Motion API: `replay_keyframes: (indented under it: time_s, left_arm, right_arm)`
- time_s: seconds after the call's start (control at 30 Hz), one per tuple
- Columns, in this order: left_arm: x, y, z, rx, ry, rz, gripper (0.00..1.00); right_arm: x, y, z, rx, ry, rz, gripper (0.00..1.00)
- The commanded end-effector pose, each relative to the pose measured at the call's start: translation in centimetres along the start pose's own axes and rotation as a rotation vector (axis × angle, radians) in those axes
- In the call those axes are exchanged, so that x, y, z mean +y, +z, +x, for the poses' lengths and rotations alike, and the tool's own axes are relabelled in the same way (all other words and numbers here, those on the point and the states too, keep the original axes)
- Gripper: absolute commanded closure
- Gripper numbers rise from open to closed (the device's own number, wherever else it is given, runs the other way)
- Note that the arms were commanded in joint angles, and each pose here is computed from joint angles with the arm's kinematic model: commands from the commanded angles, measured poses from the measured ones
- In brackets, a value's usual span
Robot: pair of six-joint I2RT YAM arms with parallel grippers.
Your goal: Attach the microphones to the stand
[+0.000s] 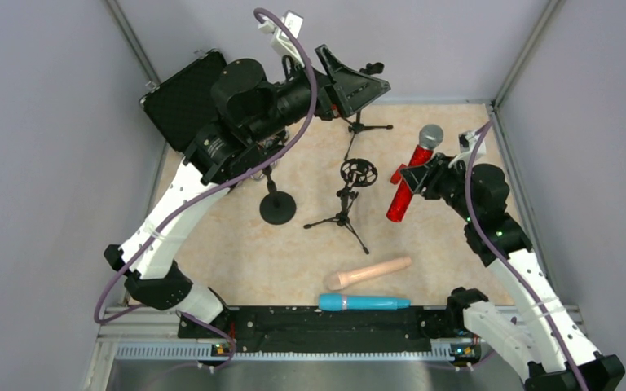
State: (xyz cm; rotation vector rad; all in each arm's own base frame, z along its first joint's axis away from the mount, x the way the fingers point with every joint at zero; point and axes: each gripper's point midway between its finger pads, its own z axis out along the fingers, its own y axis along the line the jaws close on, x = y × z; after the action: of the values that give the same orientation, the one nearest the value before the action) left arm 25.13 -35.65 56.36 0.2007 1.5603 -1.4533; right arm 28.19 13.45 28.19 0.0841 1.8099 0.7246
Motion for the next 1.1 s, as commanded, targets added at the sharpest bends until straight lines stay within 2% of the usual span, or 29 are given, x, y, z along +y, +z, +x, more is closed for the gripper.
replay_keyframes:
  time_s: [0.0,0.4,0.57,1.07]
  left_arm:
    - [-2.7,-1.4,-2.3,-0.066,0.023,0.087,0.01]
    - [-1.6,-1.8,-2.6,-0.048,0.012,0.096,0.01]
    - [0.3,-1.6,-1.0,-0.011,0.015,0.071,0.01]
    - [9.1,-2.7,1.9,-0.002,0.292,-0.18,0.01]
  right_arm:
    - [0.6,-0.5,-1.8,-0.069,-0.016,-0.019,1.0]
    - [0.5,-0.6,-2.0,-0.075,-0.022,-0.011,1.0]
    - [0.3,-0.4,-2.1,-0.079,-0.027,0.0,1.0]
    - [0.6,1.4,-4.2,-0.122,-0.067,-0.001,1.0]
